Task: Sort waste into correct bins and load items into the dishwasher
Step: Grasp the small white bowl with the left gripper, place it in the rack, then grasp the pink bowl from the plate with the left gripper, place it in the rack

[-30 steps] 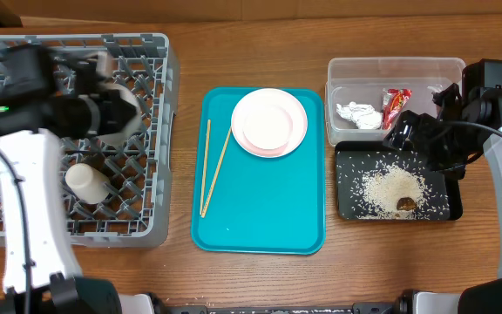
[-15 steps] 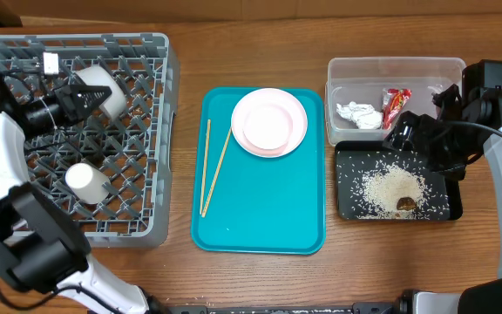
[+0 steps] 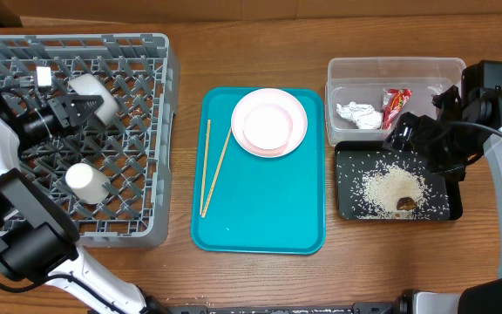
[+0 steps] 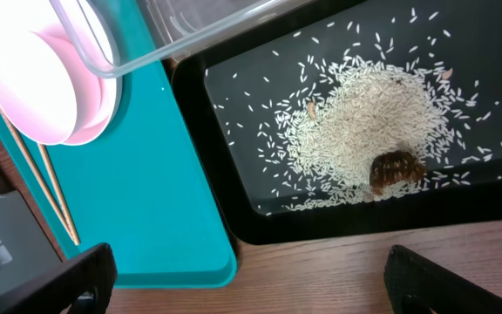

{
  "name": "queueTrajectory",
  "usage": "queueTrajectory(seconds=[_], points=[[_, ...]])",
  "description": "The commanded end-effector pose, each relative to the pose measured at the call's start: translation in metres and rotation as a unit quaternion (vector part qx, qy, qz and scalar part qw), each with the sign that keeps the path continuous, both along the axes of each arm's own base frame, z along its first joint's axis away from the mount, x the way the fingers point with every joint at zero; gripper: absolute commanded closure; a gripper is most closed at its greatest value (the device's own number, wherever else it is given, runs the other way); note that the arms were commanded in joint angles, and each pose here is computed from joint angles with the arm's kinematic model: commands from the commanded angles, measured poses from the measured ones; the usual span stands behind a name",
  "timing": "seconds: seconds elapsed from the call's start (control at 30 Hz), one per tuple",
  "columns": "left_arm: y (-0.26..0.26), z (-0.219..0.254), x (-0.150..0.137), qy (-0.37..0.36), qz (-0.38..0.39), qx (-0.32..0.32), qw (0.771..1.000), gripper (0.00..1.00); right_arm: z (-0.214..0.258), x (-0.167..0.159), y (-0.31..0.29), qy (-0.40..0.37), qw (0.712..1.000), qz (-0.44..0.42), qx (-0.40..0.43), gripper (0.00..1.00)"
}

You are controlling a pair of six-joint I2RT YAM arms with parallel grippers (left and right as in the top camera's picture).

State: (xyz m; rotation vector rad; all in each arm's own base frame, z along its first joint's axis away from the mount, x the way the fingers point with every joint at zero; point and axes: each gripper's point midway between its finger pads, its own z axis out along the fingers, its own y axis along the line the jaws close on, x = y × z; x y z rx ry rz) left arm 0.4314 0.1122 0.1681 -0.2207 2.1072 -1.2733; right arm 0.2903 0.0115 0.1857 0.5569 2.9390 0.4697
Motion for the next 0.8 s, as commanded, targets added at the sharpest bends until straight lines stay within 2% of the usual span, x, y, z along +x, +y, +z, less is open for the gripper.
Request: queueTrajectory(seconds=[0.0,0.07,0.1,0.13,0.23,0.37,0.43,0.63,0.77], points=[[0.02,-0.023,-0.009,0.048,0.024,0.025,0.998,0.6,0.013,0.004,-0.001,-0.024,1.0,0.001,-0.003,0.0],[0.026,-0.023,-0.017,0.063,0.035,0.016,0.997,0.12,0.013,0.005,-0.001,-0.025,1.0,0.001,-0.003,0.0],[0.029,-0.021,-0.019,0.065,0.039,0.013,0.997,0.03,0.013,0.005,-0.001,-0.025,1.0,0.001,-0.003,0.0],[0.032,-0.019,-0.023,0.068,0.045,0.011,0.997,0.0,0.013,0.005,-0.001,-0.025,1.0,0.001,-0.003,0.0],[0.043,-0.01,-0.032,0.078,0.062,0.026,0.995,0.0,0.012,0.004,-0.001,-0.024,1.0,0.001,-0.003,0.0],[0.058,0.004,-0.051,0.127,0.108,0.066,0.984,0.0,0.012,0.003,-0.001,-0.022,1.0,0.001,-0.003,0.0],[0.063,0.022,-0.076,0.198,0.169,0.109,0.959,0.0,0.012,0.003,-0.001,-0.021,1.0,0.001,-0.003,0.0],[0.017,0.078,-0.082,0.147,0.15,0.145,0.967,0.0,0.012,0.002,-0.001,-0.02,1.0,0.001,-0.003,0.0],[-0.06,0.097,-0.065,0.096,0.059,0.197,0.974,0.0,0.011,0.002,-0.005,-0.019,1.0,-0.001,-0.013,0.0]])
